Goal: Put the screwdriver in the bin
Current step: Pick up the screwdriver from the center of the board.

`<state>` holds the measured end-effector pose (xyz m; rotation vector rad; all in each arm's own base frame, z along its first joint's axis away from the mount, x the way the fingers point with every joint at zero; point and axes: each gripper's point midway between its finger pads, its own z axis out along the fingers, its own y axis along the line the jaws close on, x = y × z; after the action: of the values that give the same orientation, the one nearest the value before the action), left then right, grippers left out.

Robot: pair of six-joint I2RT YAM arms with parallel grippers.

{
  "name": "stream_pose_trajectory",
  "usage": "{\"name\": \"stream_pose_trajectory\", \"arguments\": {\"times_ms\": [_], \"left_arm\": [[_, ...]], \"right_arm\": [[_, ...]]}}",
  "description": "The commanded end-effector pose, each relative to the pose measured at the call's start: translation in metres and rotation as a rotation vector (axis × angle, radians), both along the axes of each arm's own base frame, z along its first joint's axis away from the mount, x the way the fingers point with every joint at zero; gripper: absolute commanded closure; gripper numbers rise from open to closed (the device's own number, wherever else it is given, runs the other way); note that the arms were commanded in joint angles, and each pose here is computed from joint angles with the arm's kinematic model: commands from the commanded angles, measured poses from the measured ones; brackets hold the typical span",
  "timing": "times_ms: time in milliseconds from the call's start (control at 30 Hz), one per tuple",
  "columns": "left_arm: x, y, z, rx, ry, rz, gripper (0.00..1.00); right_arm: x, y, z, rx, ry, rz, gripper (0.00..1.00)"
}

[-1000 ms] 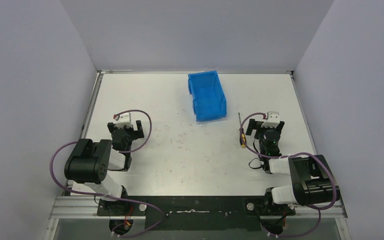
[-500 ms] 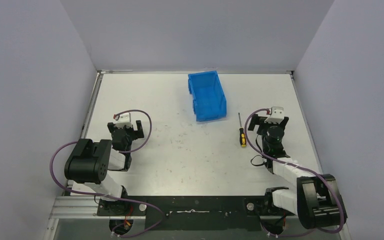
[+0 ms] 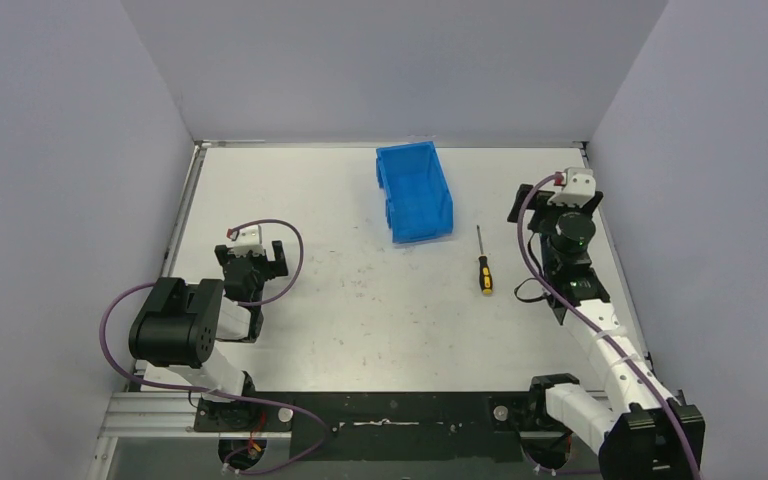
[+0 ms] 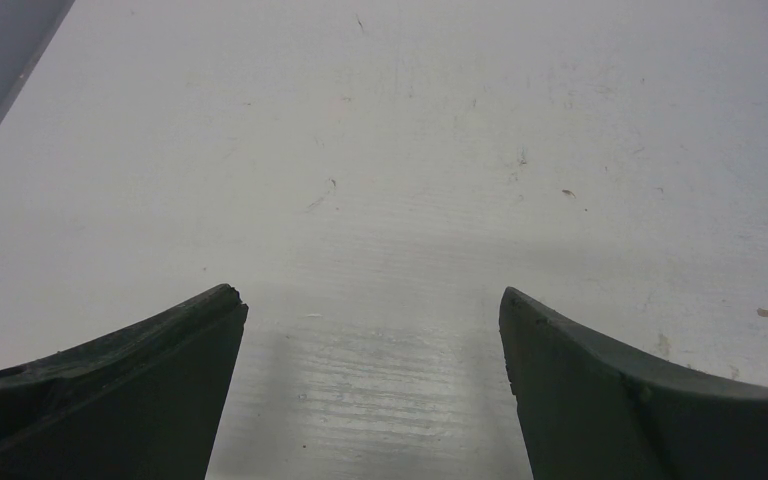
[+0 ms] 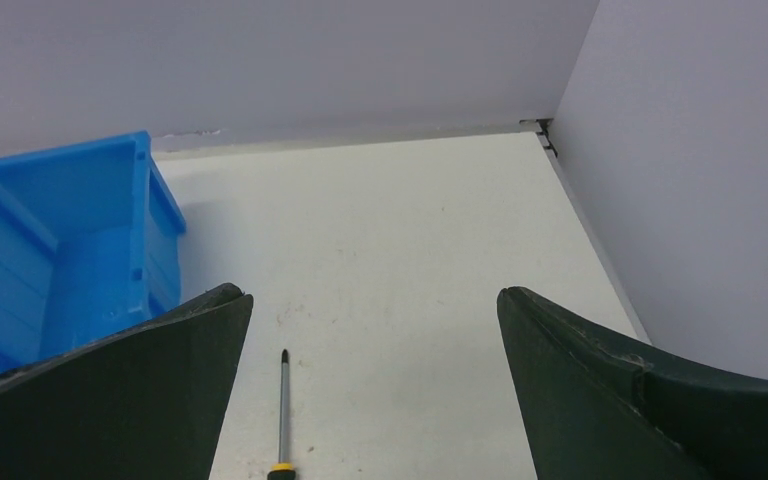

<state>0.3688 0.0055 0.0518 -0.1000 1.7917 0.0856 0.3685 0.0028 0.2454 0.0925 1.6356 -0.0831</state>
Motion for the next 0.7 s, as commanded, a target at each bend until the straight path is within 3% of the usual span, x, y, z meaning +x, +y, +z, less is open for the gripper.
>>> {"name": "stream_pose_trajectory", "arguments": {"times_ms": [0,667], "left_arm": [[0.012,-0.002,0.021,0.001,-0.077,-0.005,0.03],[0.012,-0.002,0.021,0.001,-0.077,-0.005,0.03]], "right_arm": [[-0.004,-0.001,0.039,0.023,-0.010,-0.003,0.00],[0.001,-0.001,0.173,0.010,-0.027,-0.004,0.00]]}}
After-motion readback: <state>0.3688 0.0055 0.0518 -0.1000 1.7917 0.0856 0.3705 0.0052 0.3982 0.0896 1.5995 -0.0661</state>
